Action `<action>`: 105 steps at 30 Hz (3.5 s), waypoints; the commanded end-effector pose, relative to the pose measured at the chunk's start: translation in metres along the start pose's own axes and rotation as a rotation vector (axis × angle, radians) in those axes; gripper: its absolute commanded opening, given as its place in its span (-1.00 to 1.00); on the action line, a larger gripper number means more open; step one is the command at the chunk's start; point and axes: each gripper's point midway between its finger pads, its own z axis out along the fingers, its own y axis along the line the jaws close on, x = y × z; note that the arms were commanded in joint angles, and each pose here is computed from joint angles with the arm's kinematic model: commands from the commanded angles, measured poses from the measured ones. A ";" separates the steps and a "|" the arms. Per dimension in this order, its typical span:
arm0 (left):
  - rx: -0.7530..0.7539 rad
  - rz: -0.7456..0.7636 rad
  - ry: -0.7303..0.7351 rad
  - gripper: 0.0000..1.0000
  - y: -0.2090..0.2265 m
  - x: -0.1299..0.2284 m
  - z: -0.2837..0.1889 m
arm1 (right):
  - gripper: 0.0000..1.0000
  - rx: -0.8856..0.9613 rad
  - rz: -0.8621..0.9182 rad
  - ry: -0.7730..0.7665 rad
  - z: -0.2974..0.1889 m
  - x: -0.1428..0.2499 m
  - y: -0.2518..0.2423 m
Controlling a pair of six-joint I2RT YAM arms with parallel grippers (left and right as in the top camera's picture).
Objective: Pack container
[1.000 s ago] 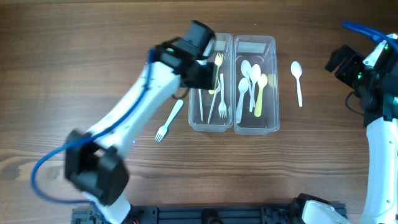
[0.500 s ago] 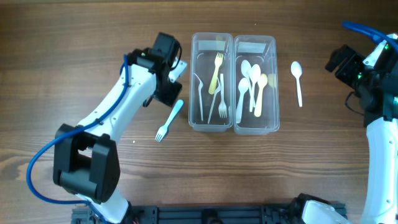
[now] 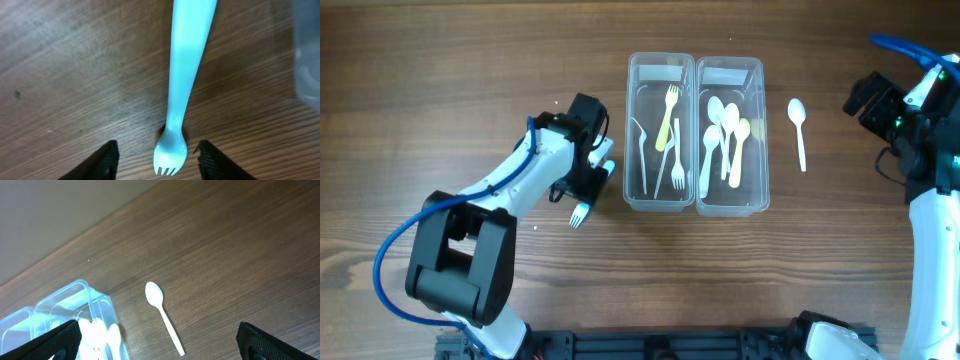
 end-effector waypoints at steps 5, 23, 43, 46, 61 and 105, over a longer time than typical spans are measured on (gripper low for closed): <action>0.017 0.016 -0.025 0.21 -0.008 0.007 0.027 | 1.00 0.013 0.016 -0.003 0.001 -0.002 -0.003; 0.002 0.209 -0.124 -0.02 -0.012 -0.014 0.033 | 0.99 0.013 0.016 -0.003 0.001 -0.002 -0.003; 0.079 -0.120 -0.121 -0.85 0.050 0.002 0.042 | 0.99 0.013 0.016 -0.003 0.001 -0.002 -0.003; 0.118 -0.119 -0.124 -0.92 0.042 0.001 0.041 | 0.99 0.013 0.016 -0.003 0.001 -0.002 -0.003; 0.194 -0.174 -0.505 -0.92 0.000 -0.057 -0.123 | 1.00 0.013 0.016 -0.003 0.001 -0.002 -0.003; -0.056 -0.768 -0.654 1.00 0.146 -0.033 -0.181 | 0.99 0.013 0.016 -0.003 0.001 -0.002 -0.003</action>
